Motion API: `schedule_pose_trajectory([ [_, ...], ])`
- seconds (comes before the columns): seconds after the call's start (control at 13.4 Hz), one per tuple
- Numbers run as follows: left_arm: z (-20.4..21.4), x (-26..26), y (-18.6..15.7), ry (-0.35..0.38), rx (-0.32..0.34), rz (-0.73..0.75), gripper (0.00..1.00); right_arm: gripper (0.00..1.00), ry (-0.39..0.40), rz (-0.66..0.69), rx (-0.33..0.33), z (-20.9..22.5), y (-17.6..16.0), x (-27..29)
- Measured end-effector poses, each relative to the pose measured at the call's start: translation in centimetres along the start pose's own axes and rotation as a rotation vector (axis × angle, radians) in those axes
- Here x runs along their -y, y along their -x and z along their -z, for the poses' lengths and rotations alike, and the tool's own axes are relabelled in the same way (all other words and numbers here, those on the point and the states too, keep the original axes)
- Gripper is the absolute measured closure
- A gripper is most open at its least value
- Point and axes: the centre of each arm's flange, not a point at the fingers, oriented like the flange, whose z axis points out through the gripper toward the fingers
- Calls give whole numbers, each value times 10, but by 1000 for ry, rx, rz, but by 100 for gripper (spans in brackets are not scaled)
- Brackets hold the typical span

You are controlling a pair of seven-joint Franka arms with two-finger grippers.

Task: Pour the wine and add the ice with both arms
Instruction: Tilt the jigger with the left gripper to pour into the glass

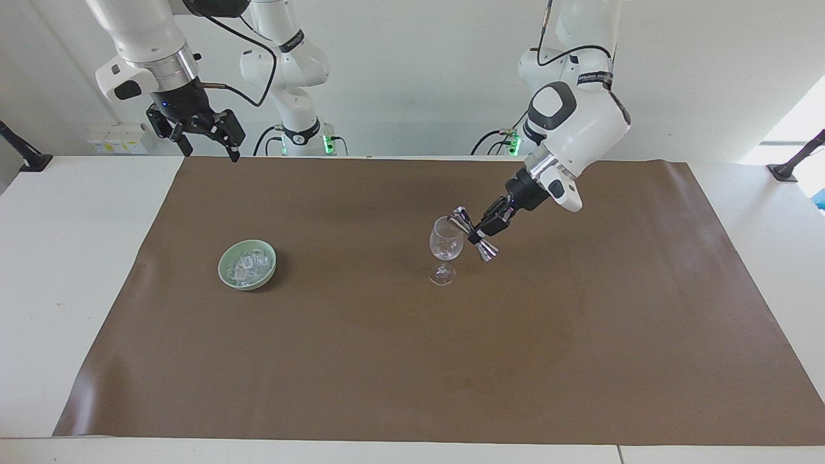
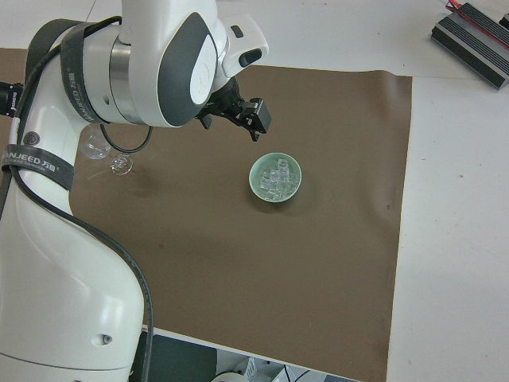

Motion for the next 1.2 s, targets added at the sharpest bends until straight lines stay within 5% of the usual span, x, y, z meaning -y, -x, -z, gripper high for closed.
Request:
schedule_pose_trajectory([
  [1.2, 13, -14, 35, -46, -201, -349, 80, 0, 0, 0, 0, 0, 0, 0],
])
